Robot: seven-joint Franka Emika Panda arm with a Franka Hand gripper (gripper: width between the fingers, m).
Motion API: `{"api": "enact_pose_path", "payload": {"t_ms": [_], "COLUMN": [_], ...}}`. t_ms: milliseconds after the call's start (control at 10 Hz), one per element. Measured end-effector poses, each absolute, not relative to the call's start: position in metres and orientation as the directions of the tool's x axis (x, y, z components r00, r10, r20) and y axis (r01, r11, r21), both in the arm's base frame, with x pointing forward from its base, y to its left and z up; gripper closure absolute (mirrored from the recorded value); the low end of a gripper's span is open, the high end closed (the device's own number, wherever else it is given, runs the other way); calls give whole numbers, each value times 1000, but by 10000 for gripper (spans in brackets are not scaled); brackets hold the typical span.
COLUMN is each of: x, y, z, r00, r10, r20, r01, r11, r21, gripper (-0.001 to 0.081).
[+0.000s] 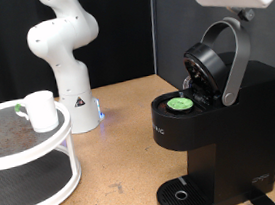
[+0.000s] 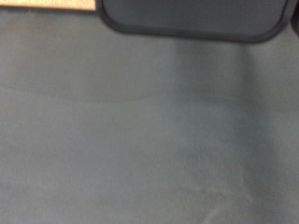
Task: Make a cup of coffee with the keurig machine
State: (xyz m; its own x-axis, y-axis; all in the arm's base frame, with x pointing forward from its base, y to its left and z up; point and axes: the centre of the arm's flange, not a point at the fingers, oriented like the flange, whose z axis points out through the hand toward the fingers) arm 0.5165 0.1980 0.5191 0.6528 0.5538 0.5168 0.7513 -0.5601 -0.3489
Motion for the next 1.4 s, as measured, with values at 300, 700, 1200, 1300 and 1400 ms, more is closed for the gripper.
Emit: {"api": "enact_pose_path", "payload": {"t_ms": [300,700,1200,1300,1400], "x": [518,516,507,505,503], "y": [185,147,92,86,80], "z": [510,516,512,507,499], "r00": [666,637,630,631,627], "r10": [548,532,546,565,588], "r20": [505,557,553,531,511], "r01": [739,759,765,766,771], "r11": [-576,-559,-560,-561,-562], "r21": [-350,-334,-319,-313,-300], "gripper": [803,803,803,803,803]}}
